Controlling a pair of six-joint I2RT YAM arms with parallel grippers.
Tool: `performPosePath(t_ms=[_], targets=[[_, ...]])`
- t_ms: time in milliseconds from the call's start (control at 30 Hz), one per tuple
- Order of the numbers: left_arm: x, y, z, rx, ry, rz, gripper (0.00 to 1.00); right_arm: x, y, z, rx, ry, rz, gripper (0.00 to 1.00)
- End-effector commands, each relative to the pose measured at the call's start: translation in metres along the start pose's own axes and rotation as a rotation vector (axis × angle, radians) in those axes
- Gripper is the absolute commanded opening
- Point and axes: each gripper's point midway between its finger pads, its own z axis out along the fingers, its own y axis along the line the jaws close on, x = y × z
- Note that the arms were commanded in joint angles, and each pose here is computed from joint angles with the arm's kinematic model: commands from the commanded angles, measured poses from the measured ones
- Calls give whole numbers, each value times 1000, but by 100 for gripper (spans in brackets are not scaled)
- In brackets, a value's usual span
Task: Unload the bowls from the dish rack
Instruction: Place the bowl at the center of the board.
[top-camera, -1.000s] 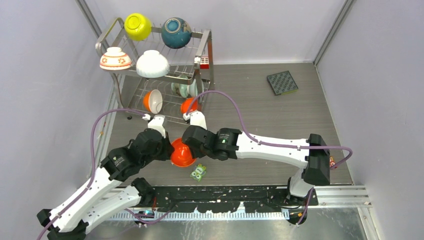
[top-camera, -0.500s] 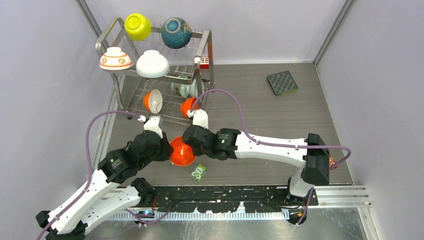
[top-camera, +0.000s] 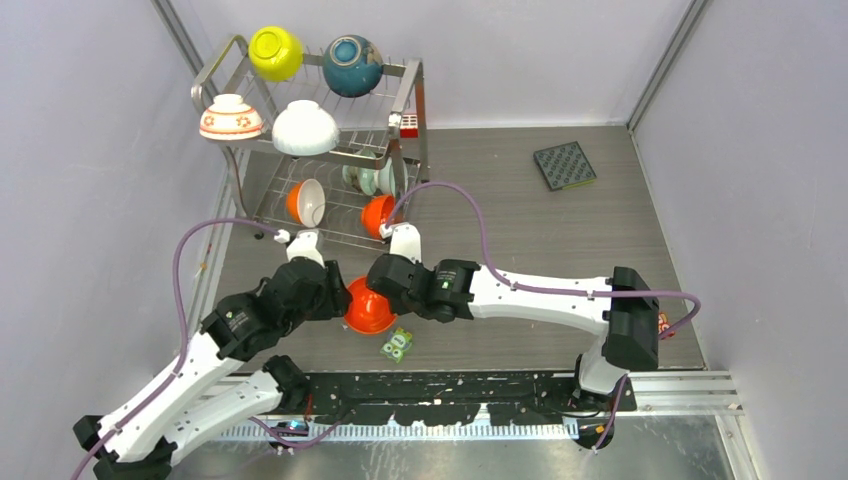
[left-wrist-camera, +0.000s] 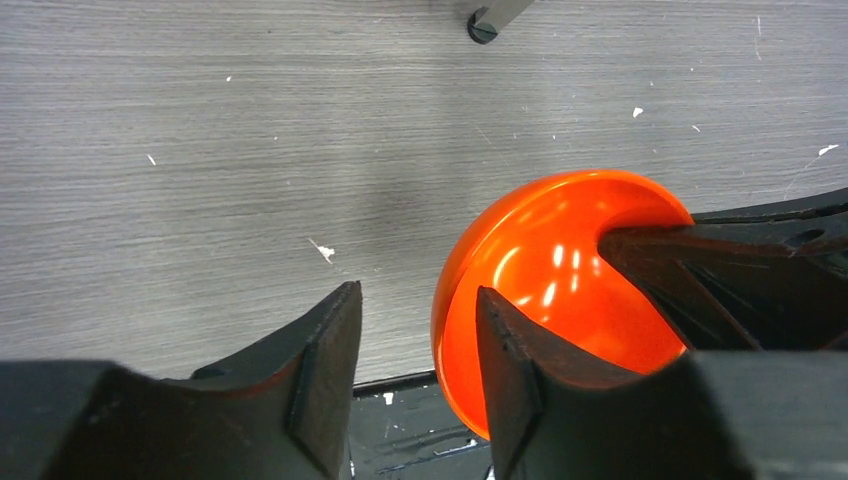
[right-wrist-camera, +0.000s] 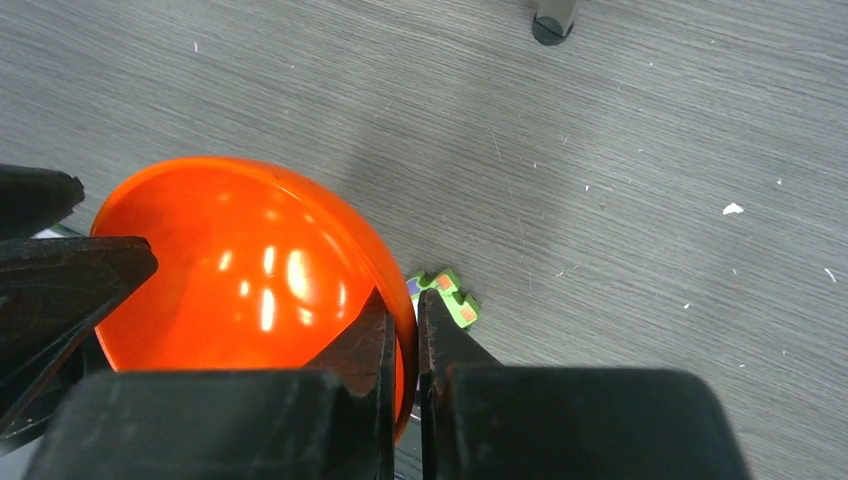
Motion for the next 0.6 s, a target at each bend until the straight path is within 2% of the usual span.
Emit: performPosePath(t_ms=[0, 233, 433, 567], targets=[[-7, -6, -1, -17, -12, -40, 45, -16, 5, 3, -16, -57, 106, 1], [-6, -16, 1, -38, -65, -33, 51, -9, -8, 1, -13, -46, 121, 1], [4, -33, 16, -51, -35, 17, 44, -3, -23, -1, 1, -46, 144, 1], [9, -37, 23, -39, -33, 11, 44, -2, -27, -5, -5, -52, 152, 1]])
